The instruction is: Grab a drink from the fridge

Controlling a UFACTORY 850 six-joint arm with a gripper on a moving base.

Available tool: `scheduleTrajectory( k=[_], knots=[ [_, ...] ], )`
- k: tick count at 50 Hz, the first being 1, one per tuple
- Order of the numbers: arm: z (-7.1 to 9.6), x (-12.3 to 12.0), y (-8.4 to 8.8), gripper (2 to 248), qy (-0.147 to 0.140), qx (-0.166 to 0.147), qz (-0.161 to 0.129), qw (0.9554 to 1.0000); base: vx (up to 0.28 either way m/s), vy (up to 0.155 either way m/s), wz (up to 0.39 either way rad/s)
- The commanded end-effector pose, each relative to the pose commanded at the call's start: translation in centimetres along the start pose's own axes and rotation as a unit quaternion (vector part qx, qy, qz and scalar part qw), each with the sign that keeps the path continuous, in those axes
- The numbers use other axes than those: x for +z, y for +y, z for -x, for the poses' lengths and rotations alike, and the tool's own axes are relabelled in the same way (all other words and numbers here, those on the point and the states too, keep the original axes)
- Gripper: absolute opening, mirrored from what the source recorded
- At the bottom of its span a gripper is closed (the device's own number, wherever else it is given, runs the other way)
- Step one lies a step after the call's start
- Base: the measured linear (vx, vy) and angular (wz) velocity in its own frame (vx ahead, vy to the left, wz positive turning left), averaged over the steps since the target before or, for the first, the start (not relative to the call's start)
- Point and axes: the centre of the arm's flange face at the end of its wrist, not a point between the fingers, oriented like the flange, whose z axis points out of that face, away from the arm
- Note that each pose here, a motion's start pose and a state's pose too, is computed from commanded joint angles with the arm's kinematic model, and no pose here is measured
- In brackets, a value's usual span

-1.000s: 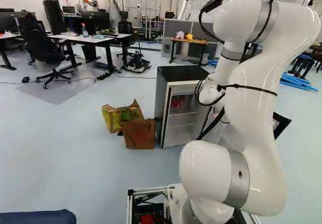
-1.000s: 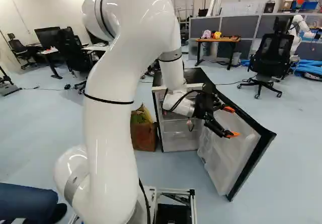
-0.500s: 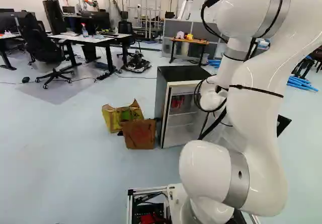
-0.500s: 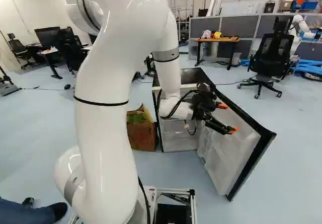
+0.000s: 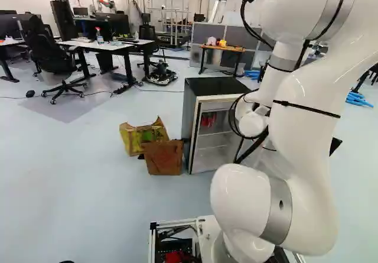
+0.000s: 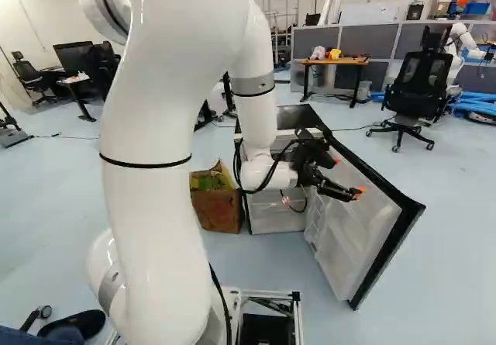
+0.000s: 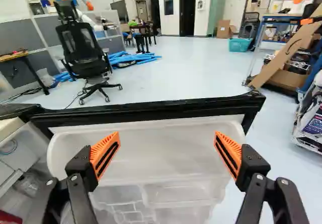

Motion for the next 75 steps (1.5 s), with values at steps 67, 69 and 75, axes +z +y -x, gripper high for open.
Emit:
scheduleTrajectory(
  k=[67, 69, 75],
  knots=[
    [0.3, -4.0, 2.6, 247, -0.019, -0.105, -0.262, 0.9593, 0.000, 0.000, 0.000],
    [0.5, -4.0, 2.4, 247, -0.021, -0.109, -0.271, 0.9562, 0.000, 0.000, 0.000],
    [1.1, -4.1, 2.0, 247, -0.028, -0.119, -0.299, 0.9464, 0.000, 0.000, 0.000]
  ],
)
